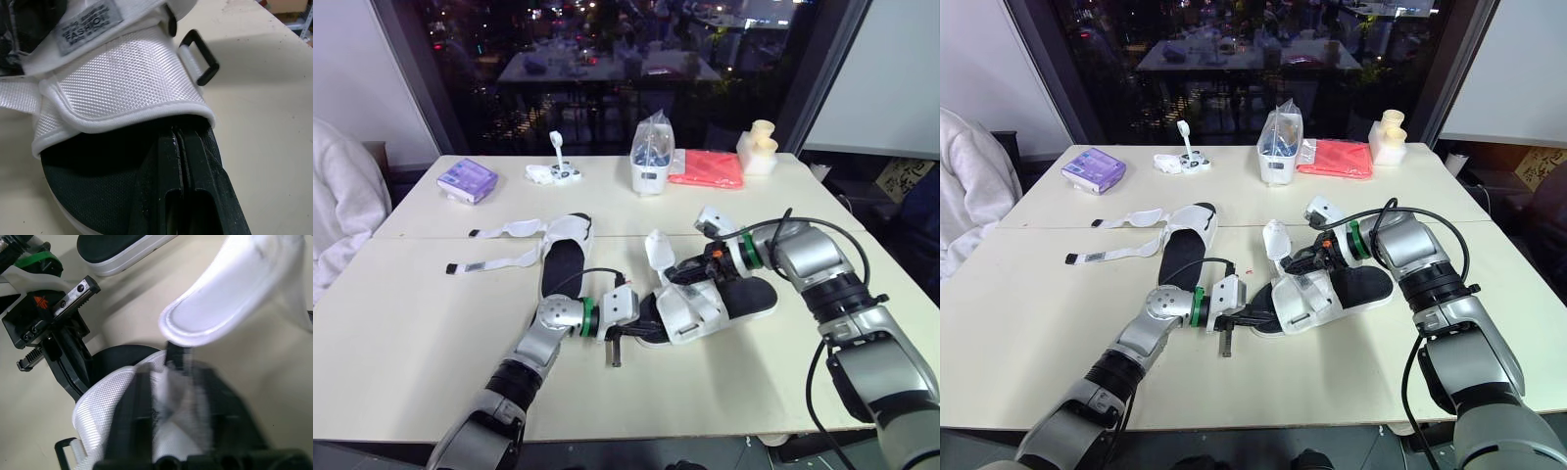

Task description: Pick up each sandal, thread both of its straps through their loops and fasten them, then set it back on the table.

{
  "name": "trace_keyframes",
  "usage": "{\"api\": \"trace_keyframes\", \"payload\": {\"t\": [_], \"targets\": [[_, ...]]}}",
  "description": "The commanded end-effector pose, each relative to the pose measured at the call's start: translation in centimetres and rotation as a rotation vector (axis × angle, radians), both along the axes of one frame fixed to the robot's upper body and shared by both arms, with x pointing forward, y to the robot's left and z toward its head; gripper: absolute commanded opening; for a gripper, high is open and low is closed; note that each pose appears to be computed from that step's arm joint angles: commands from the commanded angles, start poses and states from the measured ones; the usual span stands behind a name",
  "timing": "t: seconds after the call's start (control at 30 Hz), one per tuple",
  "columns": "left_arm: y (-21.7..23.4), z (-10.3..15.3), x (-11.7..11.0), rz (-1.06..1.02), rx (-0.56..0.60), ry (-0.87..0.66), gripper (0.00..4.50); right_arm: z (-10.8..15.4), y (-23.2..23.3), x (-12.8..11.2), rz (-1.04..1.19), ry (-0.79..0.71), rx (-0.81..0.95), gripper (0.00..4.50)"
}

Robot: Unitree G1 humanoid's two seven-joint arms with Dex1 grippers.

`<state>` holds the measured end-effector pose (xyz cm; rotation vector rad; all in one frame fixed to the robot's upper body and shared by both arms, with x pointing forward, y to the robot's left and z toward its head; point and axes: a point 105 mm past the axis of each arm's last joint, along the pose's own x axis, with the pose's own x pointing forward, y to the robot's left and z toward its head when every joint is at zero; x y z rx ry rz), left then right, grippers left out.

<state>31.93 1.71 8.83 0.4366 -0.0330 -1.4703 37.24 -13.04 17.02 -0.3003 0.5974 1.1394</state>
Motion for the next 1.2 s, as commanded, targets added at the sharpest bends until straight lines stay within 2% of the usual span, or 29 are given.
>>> {"api": "trace_keyframes", "payload": {"t": [0.03, 0.43, 0.53, 0.67, 0.7, 0.9, 1.07, 1.2], "targets": [[0.0, -0.3, -0.4, -0.012, 0.013, 0.004, 0.0, 1.2, 0.1, 0.1, 0.014, -0.054, 0.003, 2.96], [-0.1, -0.3, -0.4, -0.011, 0.012, 0.008, 0.0, 1.6, 0.7, -0.8, 0.045, -0.004, 0.022, 2.96], [-0.1, -0.3, -0.4, -0.01, 0.011, 0.008, 0.0, 1.4, 0.8, -0.8, 0.045, 0.003, 0.022, 2.14], [-0.1, -0.3, -0.4, -0.007, 0.01, 0.01, 0.0, 1.2, 0.8, -0.8, 0.044, 0.008, 0.017, 0.14], [-0.1, -0.3, -0.4, -0.006, 0.01, 0.01, 0.0, 1.2, 0.8, -0.8, 0.044, 0.008, 0.017, 0.06], [-0.1, -0.3, -0.5, -0.002, 0.007, 0.01, 0.0, 2.1, 0.6, -1.0, 0.052, -0.006, 0.024, 0.06], [0.0, -0.4, -0.6, 0.0, 0.007, 0.014, 0.0, 6.2, 0.2, -1.4, 0.044, -0.065, 0.134, 0.06], [0.0, -0.5, -0.7, -0.005, 0.009, 0.018, 0.0, 7.7, -0.4, -1.1, 0.006, -0.084, 0.188, 0.06]]}}
